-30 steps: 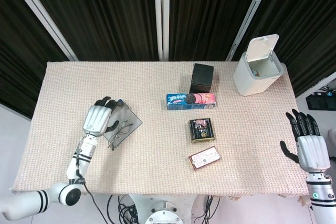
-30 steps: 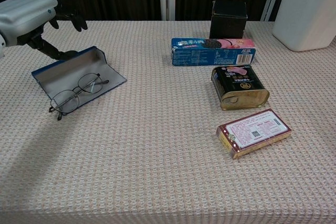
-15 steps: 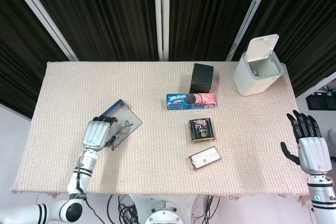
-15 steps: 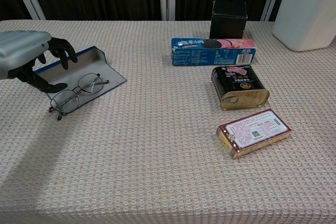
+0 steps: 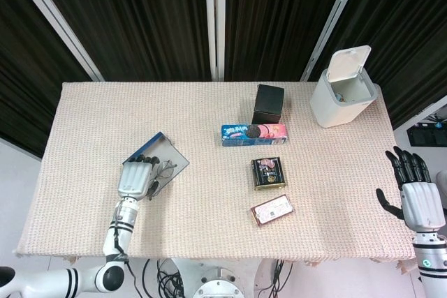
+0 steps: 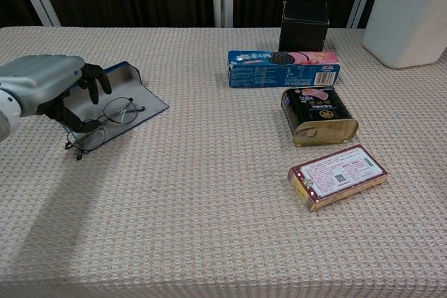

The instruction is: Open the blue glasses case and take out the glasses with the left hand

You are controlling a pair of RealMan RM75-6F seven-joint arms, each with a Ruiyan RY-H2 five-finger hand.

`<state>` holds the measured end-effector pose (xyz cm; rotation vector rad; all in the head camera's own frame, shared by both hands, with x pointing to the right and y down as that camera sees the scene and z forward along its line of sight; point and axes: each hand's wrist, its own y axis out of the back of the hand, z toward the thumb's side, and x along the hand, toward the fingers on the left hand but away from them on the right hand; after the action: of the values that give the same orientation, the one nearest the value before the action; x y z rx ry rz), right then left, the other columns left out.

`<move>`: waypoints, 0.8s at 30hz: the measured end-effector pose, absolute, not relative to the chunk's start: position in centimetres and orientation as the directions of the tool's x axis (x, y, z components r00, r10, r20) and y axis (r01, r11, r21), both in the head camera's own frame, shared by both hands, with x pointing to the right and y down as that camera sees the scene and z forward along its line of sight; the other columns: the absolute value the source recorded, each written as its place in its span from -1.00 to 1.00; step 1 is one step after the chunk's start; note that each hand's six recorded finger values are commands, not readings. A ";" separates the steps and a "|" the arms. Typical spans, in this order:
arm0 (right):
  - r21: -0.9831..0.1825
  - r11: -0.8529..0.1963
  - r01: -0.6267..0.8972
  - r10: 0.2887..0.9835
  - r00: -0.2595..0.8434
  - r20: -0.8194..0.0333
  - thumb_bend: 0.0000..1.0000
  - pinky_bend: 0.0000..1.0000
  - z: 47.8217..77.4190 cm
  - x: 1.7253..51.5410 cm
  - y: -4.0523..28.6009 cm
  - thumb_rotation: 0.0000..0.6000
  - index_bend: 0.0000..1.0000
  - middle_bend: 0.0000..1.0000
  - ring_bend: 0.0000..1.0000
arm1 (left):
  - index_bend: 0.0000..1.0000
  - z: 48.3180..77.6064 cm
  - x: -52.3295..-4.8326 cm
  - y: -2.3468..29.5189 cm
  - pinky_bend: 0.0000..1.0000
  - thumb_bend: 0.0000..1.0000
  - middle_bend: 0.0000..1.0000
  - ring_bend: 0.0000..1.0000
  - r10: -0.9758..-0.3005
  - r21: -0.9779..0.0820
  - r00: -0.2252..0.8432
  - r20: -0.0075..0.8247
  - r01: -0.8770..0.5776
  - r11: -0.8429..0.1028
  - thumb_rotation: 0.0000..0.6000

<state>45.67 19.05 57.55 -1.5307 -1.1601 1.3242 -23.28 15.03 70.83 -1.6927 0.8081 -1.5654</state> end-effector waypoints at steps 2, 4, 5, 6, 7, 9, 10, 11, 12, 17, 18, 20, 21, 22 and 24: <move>-0.951 -0.272 0.145 0.962 0.035 -0.270 -0.40 -1.00 57.6 45.9 19.1 1.00 -1.00 -1.00 -1.00 | -0.36 70.9 -23.2 15.1 -0.30 -0.44 -0.24 -0.50 -0.814 -0.816 0.068 0.577 0.012 -0.578 1.00; -0.951 -0.273 0.148 0.962 0.033 -0.271 -0.40 -1.00 57.6 46.1 19.1 1.00 -1.00 -1.00 -1.00 | -0.37 71.0 -22.9 15.1 -0.30 -0.44 -0.24 -0.50 -0.810 -0.811 0.055 0.584 0.015 -0.584 1.00; -0.950 -0.274 0.150 0.962 0.032 -0.272 -0.40 -1.00 57.7 46.2 19.1 1.00 -1.00 -1.00 -1.00 | -0.37 71.1 -22.8 15.1 -0.29 -0.44 -0.24 -0.50 -0.808 -0.810 0.051 0.587 0.014 -0.587 1.00; -0.950 -0.275 0.151 0.962 0.031 -0.273 -0.40 -1.00 57.7 46.3 19.2 1.00 -1.00 -1.00 -1.00 | -0.37 71.1 -22.6 15.0 -0.29 -0.44 -0.24 -0.50 -0.806 -0.807 0.045 0.590 0.010 -0.590 1.00; -0.949 -0.275 0.153 0.961 0.031 -0.274 -0.40 -1.00 57.8 46.3 19.2 1.00 -1.00 -1.00 -1.00 | -0.37 71.1 -22.5 15.0 -0.29 -0.44 -0.24 -0.49 -0.805 -0.806 0.042 0.592 0.006 -0.592 1.00; -0.948 -0.277 0.156 0.961 0.030 -0.276 -0.40 -1.00 57.9 46.5 19.2 1.00 -1.00 -1.00 -1.00 | -0.37 71.1 -22.2 15.0 -0.29 -0.45 -0.24 -0.49 -0.801 -0.802 0.036 0.598 -0.002 -0.598 1.00; -0.948 -0.277 0.157 0.961 0.030 -0.276 -0.40 -1.00 57.9 46.5 19.2 1.00 -1.00 -1.00 -1.00 | -0.37 71.2 -22.1 15.0 -0.29 -0.45 -0.24 -0.49 -0.799 -0.799 0.033 0.600 -0.006 -0.601 1.00; -0.948 -0.278 0.158 0.961 0.029 -0.276 -0.39 -1.00 57.9 46.6 19.3 1.00 -1.00 -1.00 -1.00 | -0.37 71.2 -22.0 14.9 -0.29 -0.45 -0.24 -0.49 -0.797 -0.797 0.031 0.603 -0.009 -0.604 1.00; -0.948 -0.277 0.158 0.961 0.029 -0.276 -0.39 -1.00 58.0 46.6 19.3 1.00 -1.00 -1.00 -1.00 | -0.37 71.2 -21.8 14.9 -0.29 -0.45 -0.24 -0.49 -0.794 -0.794 0.029 0.607 -0.013 -0.607 1.00; -0.948 -0.276 0.161 0.961 0.027 -0.275 -0.39 -1.00 58.0 46.8 19.2 1.00 -1.00 -1.00 -1.00 | -0.37 71.4 -21.4 14.9 -0.28 -0.45 -0.22 -0.48 -0.785 -0.785 0.019 0.619 -0.014 -0.620 1.00; -0.947 -0.277 0.161 0.961 0.027 -0.276 -0.39 -1.00 58.0 46.8 19.2 1.00 -1.00 -1.00 -1.00 | -0.37 71.5 -21.4 15.0 -0.28 -0.45 -0.21 -0.48 -0.782 -0.782 0.017 0.623 -0.013 -0.623 1.00; -0.946 -0.280 0.162 0.960 0.026 -0.279 -0.39 -1.00 58.1 46.9 19.2 1.00 -1.00 -1.00 -1.00 | -0.37 71.7 -21.3 15.1 -0.28 -0.45 -0.20 -0.47 -0.778 -0.778 0.014 0.628 -0.010 -0.629 1.00; -0.946 -0.281 0.162 0.960 0.026 -0.280 -0.39 -1.00 58.1 46.9 19.2 1.00 -1.00 -1.00 -1.00 | -0.37 71.8 -21.3 15.1 -0.28 -0.45 -0.20 -0.47 -0.775 -0.775 0.013 0.631 -0.005 -0.631 1.00; -0.946 -0.281 0.162 0.959 0.025 -0.281 -0.39 -1.00 58.2 46.9 19.2 1.00 -1.00 -1.00 -1.00 | -0.37 71.9 -21.2 15.2 -0.28 -0.45 -0.19 -0.47 -0.774 -0.774 0.014 0.633 -0.001 -0.633 1.00; -0.946 -0.281 0.163 0.960 0.026 -0.280 -0.39 -1.00 58.2 46.9 19.2 1.00 -1.00 -1.00 -1.00 | -0.37 71.9 -21.2 15.2 -0.28 -0.44 -0.16 -0.45 -0.773 -0.773 0.015 0.634 0.009 -0.634 1.00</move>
<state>46.91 19.23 58.20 -1.5473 -1.1816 1.3332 -21.17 15.23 71.89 -1.6994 0.7867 -1.6814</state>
